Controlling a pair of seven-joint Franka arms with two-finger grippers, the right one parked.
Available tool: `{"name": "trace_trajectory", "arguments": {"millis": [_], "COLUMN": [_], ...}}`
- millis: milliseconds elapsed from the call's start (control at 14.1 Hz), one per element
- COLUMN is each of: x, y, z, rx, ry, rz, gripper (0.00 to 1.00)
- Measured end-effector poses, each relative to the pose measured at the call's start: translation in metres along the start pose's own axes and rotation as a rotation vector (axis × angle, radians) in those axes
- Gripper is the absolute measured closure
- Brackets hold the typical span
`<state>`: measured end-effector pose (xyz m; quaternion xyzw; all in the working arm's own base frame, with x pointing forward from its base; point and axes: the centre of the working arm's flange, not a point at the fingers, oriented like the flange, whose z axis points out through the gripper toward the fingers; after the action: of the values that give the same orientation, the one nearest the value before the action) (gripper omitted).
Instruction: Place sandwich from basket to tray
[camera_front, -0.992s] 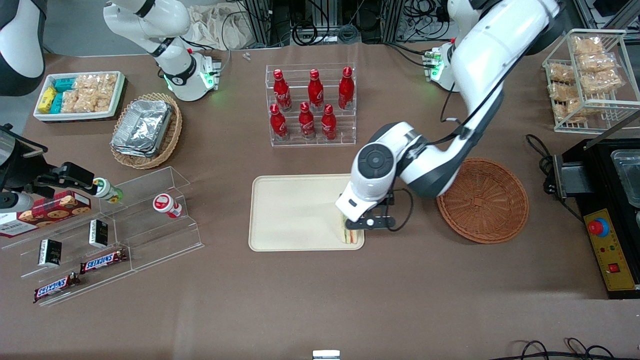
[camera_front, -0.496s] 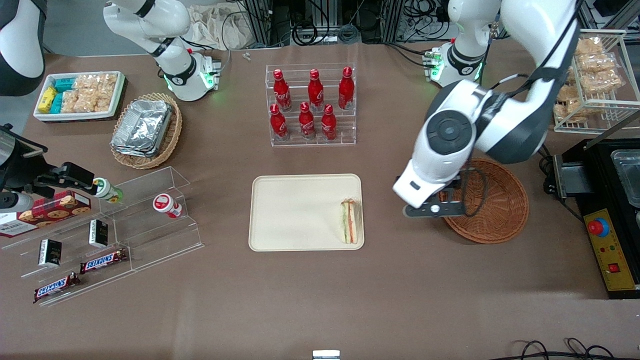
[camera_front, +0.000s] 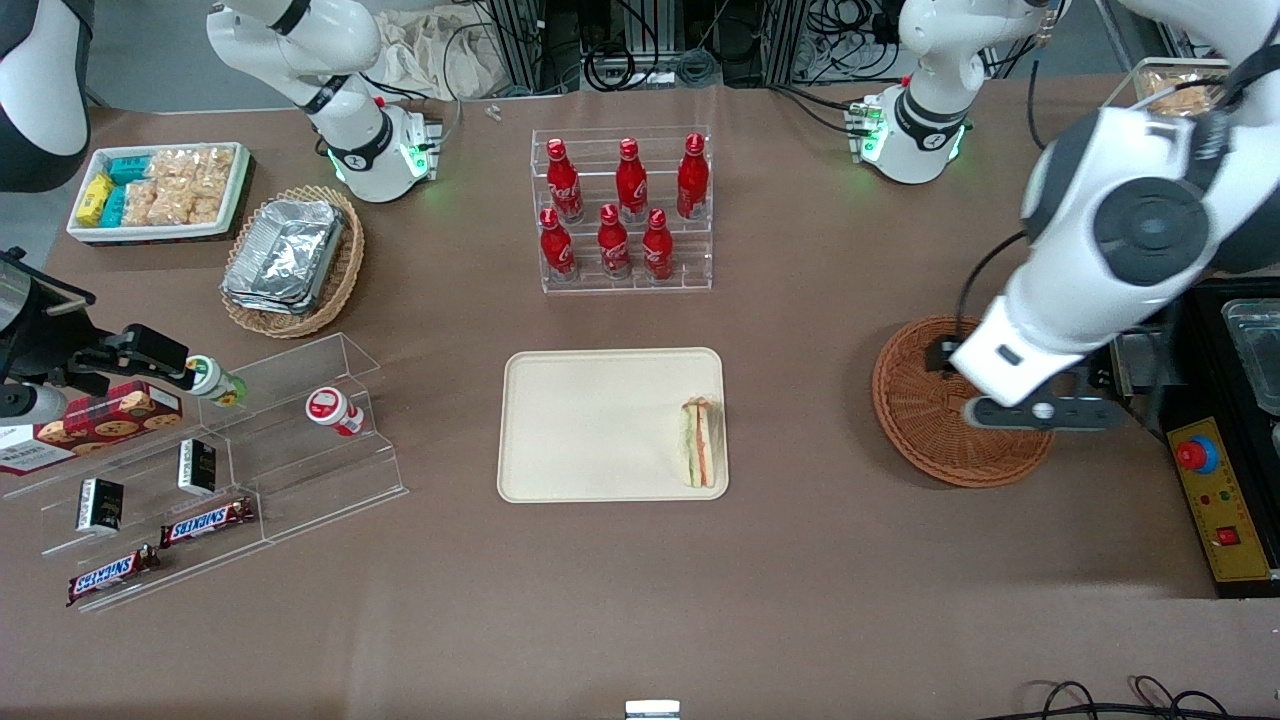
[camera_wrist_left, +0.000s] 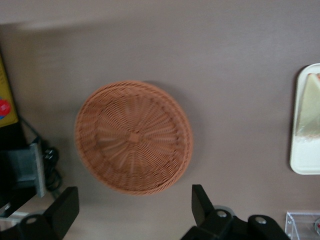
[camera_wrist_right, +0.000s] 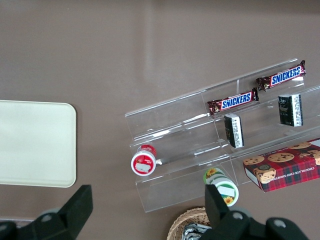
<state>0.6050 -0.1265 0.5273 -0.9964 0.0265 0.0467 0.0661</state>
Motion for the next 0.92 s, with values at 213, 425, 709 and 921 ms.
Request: {"name": "trace_trajectory", "arguments": {"millis": [213,425,709,921], "x": [-0.001,-0.001,0.000,0.000], "y": [-0.029,-0.032,-0.045,-0.065], "z": [-0.013,-0.013,-0.009,-0.003], "rx": [-0.007,-0.007,-0.006,-0.007], "ry": [-0.011,-0.017,-0.029,-0.050], "rz": [-0.032,-0.039,-0.065,-0.052], "gripper": [0.00,0.00,0.00,0.00]}}
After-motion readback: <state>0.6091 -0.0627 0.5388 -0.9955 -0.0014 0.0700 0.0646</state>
